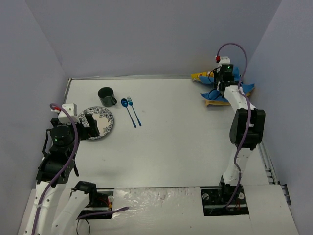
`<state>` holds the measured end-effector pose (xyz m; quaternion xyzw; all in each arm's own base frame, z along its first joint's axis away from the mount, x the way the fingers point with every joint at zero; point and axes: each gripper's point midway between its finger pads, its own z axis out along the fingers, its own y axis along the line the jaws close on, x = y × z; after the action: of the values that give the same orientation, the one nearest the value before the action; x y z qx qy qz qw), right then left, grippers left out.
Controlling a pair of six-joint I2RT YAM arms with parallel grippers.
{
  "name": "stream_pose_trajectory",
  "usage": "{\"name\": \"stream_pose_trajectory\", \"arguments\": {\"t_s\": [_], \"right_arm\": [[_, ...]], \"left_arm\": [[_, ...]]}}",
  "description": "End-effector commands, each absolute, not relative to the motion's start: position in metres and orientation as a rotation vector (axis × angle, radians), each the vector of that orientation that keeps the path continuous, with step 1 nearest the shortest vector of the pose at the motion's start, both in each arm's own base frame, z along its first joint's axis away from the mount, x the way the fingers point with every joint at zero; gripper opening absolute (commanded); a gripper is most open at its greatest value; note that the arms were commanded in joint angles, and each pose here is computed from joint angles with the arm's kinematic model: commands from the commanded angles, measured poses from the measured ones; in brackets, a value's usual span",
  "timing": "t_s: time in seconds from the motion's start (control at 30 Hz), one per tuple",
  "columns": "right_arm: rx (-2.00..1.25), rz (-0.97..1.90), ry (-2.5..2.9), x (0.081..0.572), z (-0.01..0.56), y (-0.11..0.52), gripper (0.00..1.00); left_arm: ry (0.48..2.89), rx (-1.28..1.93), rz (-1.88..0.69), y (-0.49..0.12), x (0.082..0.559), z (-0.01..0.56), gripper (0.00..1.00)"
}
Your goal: Set the dinner table for one person
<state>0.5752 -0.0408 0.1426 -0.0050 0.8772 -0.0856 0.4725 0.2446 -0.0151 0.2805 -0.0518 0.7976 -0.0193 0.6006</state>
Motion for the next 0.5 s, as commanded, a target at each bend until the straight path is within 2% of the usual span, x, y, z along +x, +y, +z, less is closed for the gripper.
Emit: {"name": "stream_pose_trajectory", "arguments": {"t_s": [0.0, 0.03, 0.3, 0.47], "right_arm": [[0.071, 0.045, 2.089, 0.509, 0.197, 0.042, 0.00], [0.090, 0.046, 2.079, 0.497, 0.201, 0.049, 0.00], [-0.031, 0.319, 2.295, 0.374, 0.109, 0.183, 0.00], [-0.141, 0.473, 2.326, 0.301, 0.104, 0.240, 0.00]], "left_arm": [[1.775, -0.090, -0.102, -0.026, 0.248, 0.311, 0.97], [1.784, -0.088, -0.105, -0.027, 0.249, 0.311, 0.97], [1.867, -0.073, -0.221, -0.049, 0.250, 0.304, 0.97], [1.973, -0.045, -0.298, -0.067, 0.255, 0.290, 0.97]]}}
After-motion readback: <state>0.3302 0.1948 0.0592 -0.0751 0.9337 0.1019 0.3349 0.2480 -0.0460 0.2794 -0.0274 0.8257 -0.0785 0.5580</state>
